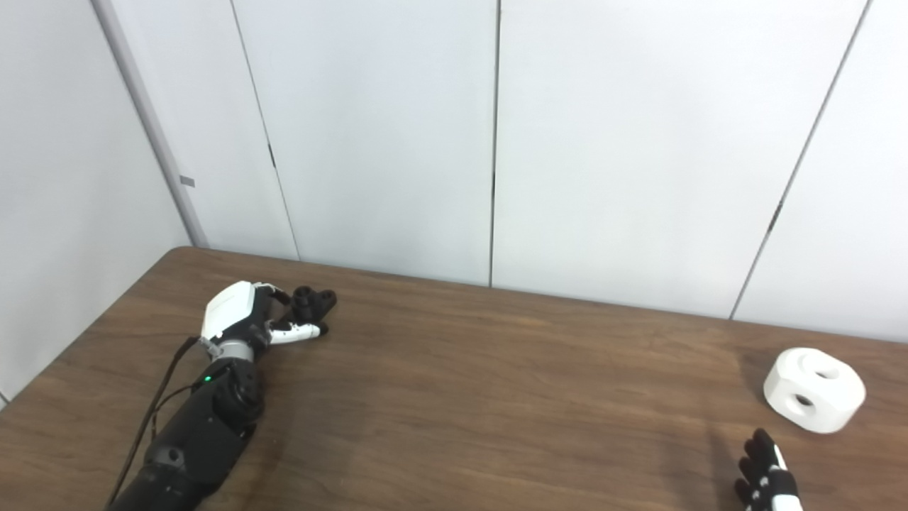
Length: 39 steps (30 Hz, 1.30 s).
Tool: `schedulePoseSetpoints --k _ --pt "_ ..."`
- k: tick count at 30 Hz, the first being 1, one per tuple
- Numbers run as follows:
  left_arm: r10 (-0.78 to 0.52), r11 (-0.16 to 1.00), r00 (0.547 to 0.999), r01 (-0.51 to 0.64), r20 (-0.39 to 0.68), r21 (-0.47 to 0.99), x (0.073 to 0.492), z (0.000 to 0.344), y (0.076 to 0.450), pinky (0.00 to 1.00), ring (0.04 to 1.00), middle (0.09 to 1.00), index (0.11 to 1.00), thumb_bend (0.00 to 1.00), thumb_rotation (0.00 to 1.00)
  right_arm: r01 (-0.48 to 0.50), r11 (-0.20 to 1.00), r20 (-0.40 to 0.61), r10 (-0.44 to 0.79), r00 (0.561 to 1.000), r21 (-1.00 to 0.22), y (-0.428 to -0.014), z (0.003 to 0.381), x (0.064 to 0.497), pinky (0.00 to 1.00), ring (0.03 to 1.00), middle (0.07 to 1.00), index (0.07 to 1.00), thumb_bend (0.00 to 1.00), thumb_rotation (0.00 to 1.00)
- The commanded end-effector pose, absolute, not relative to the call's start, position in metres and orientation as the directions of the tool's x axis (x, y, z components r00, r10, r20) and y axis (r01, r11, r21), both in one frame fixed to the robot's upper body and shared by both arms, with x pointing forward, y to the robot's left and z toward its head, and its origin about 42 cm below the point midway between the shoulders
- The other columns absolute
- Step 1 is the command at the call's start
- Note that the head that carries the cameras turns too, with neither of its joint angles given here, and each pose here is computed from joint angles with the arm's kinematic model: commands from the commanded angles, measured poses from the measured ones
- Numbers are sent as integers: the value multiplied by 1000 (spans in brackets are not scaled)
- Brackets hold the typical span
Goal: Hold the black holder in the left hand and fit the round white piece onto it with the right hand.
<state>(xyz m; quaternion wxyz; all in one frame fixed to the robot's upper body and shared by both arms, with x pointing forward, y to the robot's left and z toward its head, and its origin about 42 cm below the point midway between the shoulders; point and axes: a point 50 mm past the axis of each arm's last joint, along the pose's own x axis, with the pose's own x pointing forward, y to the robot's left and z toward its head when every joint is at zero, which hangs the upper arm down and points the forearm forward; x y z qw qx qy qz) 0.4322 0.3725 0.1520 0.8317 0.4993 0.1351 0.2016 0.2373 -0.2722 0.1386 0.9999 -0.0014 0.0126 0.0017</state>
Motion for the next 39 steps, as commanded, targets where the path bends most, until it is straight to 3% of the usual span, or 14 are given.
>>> schedulePoseSetpoints --k 1,7,8,9,11,27,39 --pt "479 380 877 -245 37 892 442 175 382 1000 987 896 652 841 276 -19 1000 9 19 1000 -2 -270 148 237 1000 1000 1000 1000 565 1000" --pt "476 389 878 -262 51 883 442 172 385 1000 966 859 576 816 174 -20 1000 4 20 1000 0 -270 148 237 1000 1000 1000 1000 551 1000" --pt "474 392 879 -263 51 882 442 172 385 1000 968 858 534 673 122 -20 1000 5 20 1000 1 -270 148 237 1000 1000 1000 1000 544 1000" --pt "472 393 880 -263 51 881 442 172 385 1000 971 860 513 601 94 -20 1000 5 20 1000 2 -270 148 238 1000 1000 1000 1000 541 1000" --pt "470 381 881 -259 55 888 443 171 384 1000 972 861 494 540 71 -20 1000 7 20 1000 2 -271 148 239 1000 1000 1000 1000 539 1000" --pt "430 344 899 -250 85 905 448 167 379 1000 933 819 487 521 47 -19 1000 22 19 1000 4 -277 146 243 1000 1000 1000 1000 558 1000" --pt "393 388 917 -241 77 890 441 167 376 1000 908 804 487 519 44 -16 1000 22 16 1000 7 -275 148 243 1000 1000 1000 1000 553 1000"
